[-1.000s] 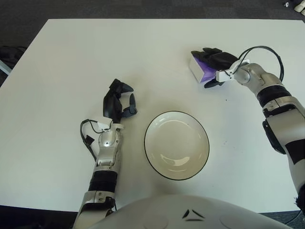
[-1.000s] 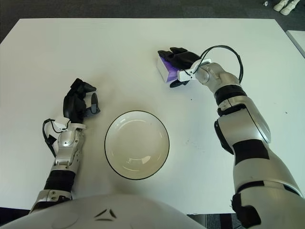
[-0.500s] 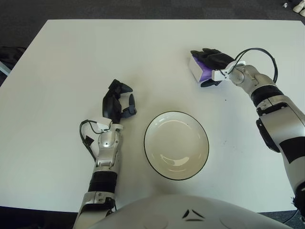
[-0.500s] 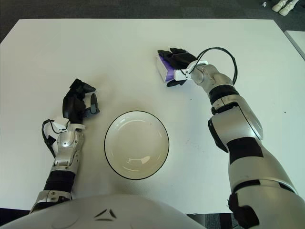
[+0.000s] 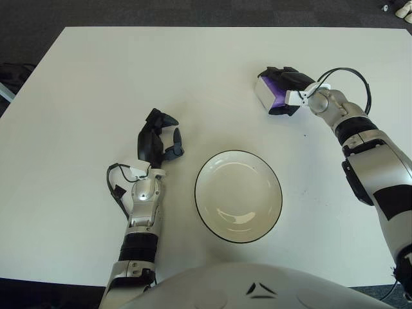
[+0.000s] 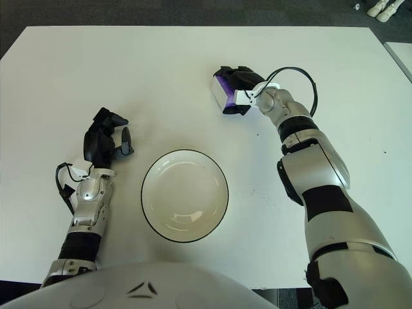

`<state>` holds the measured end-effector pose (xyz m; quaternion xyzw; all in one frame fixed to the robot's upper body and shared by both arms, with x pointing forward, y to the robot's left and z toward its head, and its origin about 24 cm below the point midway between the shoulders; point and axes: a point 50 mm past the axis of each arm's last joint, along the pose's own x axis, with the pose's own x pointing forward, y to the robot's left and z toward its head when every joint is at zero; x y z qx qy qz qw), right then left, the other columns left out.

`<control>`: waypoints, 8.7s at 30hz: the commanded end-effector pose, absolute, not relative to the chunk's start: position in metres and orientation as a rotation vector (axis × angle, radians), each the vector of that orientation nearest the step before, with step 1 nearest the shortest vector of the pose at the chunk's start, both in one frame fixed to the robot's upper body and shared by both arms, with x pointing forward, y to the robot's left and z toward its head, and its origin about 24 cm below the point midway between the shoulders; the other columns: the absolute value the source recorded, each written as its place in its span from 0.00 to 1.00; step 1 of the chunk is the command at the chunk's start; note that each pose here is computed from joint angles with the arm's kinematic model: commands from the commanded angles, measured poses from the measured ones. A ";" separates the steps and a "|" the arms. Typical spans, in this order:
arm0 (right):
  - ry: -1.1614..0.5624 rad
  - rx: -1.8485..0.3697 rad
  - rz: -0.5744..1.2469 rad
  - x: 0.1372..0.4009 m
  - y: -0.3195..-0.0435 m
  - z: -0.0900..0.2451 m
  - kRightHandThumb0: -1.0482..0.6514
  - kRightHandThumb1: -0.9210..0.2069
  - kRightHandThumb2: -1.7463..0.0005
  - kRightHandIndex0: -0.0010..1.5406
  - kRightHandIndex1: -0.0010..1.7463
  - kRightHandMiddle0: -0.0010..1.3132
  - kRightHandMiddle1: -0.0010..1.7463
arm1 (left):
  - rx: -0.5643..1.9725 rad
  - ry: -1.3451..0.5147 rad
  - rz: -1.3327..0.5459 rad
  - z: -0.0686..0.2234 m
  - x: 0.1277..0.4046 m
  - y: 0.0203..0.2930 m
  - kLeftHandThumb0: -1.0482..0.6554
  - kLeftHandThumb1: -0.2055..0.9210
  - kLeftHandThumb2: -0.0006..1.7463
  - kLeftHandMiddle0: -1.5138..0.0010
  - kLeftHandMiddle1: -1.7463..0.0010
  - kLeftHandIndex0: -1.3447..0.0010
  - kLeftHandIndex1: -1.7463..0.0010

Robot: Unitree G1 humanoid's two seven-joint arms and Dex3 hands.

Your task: Put the tissue paper into the plate.

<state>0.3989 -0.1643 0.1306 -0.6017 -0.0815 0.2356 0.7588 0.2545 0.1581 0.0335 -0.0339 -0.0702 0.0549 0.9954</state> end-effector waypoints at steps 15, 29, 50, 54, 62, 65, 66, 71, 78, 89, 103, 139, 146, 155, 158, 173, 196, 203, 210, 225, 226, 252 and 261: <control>-0.075 -1.158 0.540 0.372 -0.174 0.068 0.32 0.60 0.20 0.65 1.00 0.50 1.00 | -0.050 0.051 0.156 -0.007 0.229 0.165 0.34 0.51 0.73 0.33 0.00 0.58 0.00; -0.180 -0.649 0.428 0.363 -0.173 0.074 0.29 0.71 0.11 0.86 1.00 0.59 1.00 | -0.052 0.055 0.156 -0.007 0.229 0.166 0.34 0.51 0.72 0.34 0.00 0.58 0.00; -0.209 0.213 0.604 0.356 -0.169 0.097 0.26 0.78 0.05 0.90 1.00 0.65 1.00 | -0.060 0.063 0.150 -0.006 0.231 0.166 0.34 0.51 0.72 0.34 0.00 0.58 0.00; -0.214 0.313 0.635 0.351 -0.167 0.103 0.25 0.80 0.03 0.90 1.00 0.66 1.00 | -0.059 0.061 0.147 -0.006 0.231 0.166 0.34 0.51 0.72 0.34 0.00 0.58 0.00; -0.219 0.449 0.742 0.334 -0.162 0.123 0.25 0.81 0.02 0.89 1.00 0.67 1.00 | -0.055 0.063 0.142 -0.006 0.230 0.165 0.34 0.51 0.72 0.34 0.00 0.58 0.00; -0.230 0.450 0.778 0.328 -0.161 0.129 0.25 0.81 0.03 0.88 1.00 0.67 1.00 | -0.056 0.061 0.141 -0.006 0.229 0.165 0.34 0.51 0.72 0.34 0.00 0.58 0.00; -0.235 0.447 0.791 0.326 -0.160 0.131 0.25 0.80 0.03 0.87 1.00 0.67 1.00 | -0.057 0.060 0.140 -0.006 0.229 0.165 0.34 0.51 0.72 0.33 0.00 0.58 0.00; -0.331 0.326 0.868 0.308 -0.158 0.147 0.26 0.79 0.04 0.86 1.00 0.65 1.00 | -0.059 0.050 0.127 -0.005 0.229 0.165 0.34 0.51 0.72 0.34 0.00 0.58 0.00; -0.479 0.315 1.030 0.288 -0.146 0.167 0.26 0.76 0.06 0.80 1.00 0.63 1.00 | -0.062 0.054 0.132 -0.006 0.230 0.165 0.34 0.51 0.73 0.34 0.00 0.58 0.00; -0.773 0.120 0.948 0.261 -0.139 0.169 0.28 0.71 0.11 0.81 1.00 0.59 1.00 | -0.059 0.060 0.133 -0.006 0.232 0.164 0.34 0.50 0.73 0.34 0.00 0.57 0.00; -0.741 0.013 1.077 0.285 -0.191 0.120 0.36 0.37 0.38 0.45 0.97 0.35 1.00 | -0.064 0.047 0.123 -0.004 0.232 0.163 0.34 0.51 0.72 0.34 0.00 0.58 0.00; -1.068 -1.018 1.273 0.222 -0.117 0.194 0.61 0.86 0.01 0.58 0.99 0.49 1.00 | -0.062 0.060 0.128 -0.005 0.234 0.163 0.34 0.50 0.73 0.33 0.00 0.57 0.00; -1.124 -1.017 1.232 0.220 -0.114 0.193 0.61 0.91 0.00 0.61 1.00 0.58 0.91 | -0.060 0.056 0.129 -0.005 0.234 0.162 0.34 0.50 0.73 0.33 0.00 0.57 0.00; -1.200 -1.025 1.147 0.217 -0.109 0.196 0.61 0.82 0.04 0.49 1.00 0.56 0.99 | -0.062 0.049 0.122 -0.005 0.234 0.161 0.34 0.50 0.73 0.33 0.00 0.57 0.00; -1.220 -1.024 1.104 0.216 -0.107 0.197 0.61 0.81 0.04 0.48 1.00 0.55 1.00 | -0.062 0.049 0.121 -0.005 0.235 0.161 0.34 0.49 0.74 0.33 0.00 0.57 0.00; -1.145 -0.959 0.954 0.208 -0.100 0.201 0.61 0.74 0.12 0.50 1.00 0.49 0.91 | -0.060 0.044 0.105 -0.007 0.236 0.161 0.33 0.47 0.76 0.30 0.00 0.55 0.00; -1.140 -1.116 0.942 0.199 -0.103 0.197 0.15 0.00 0.44 0.00 0.06 0.00 0.11 | -0.067 0.010 0.102 -0.012 0.239 0.161 0.33 0.46 0.76 0.32 0.00 0.54 0.00; -1.216 -1.139 0.902 0.199 -0.103 0.198 0.10 0.00 0.45 0.00 0.00 0.00 0.01 | -0.077 0.014 0.109 -0.012 0.239 0.160 0.33 0.46 0.76 0.31 0.00 0.54 0.00; -1.154 -1.126 0.923 0.202 -0.104 0.195 0.07 0.00 0.46 0.00 0.00 0.00 0.00 | -0.085 0.014 0.100 -0.010 0.239 0.159 0.33 0.44 0.78 0.30 0.00 0.53 0.00; -1.088 -1.143 0.931 0.202 -0.103 0.194 0.07 0.00 0.47 0.00 0.00 0.00 0.00 | -0.071 0.055 0.114 -0.012 0.239 0.158 0.34 0.50 0.73 0.37 0.00 0.57 0.00; -1.085 -1.141 0.933 0.202 -0.103 0.194 0.07 0.00 0.47 0.00 0.00 0.00 0.00 | -0.070 0.057 0.114 -0.012 0.239 0.158 0.34 0.51 0.72 0.37 0.00 0.58 0.00; -1.081 -1.119 0.926 0.214 -0.105 0.203 0.10 0.00 0.43 0.00 0.00 0.00 0.00 | -0.082 0.024 0.101 -0.014 0.241 0.161 0.34 0.50 0.73 0.34 0.00 0.57 0.00; -1.152 -1.124 0.892 0.212 -0.123 0.211 0.14 0.00 0.45 0.00 0.00 0.00 0.00 | -0.092 0.050 0.112 -0.023 0.242 0.163 0.34 0.50 0.73 0.34 0.00 0.57 0.00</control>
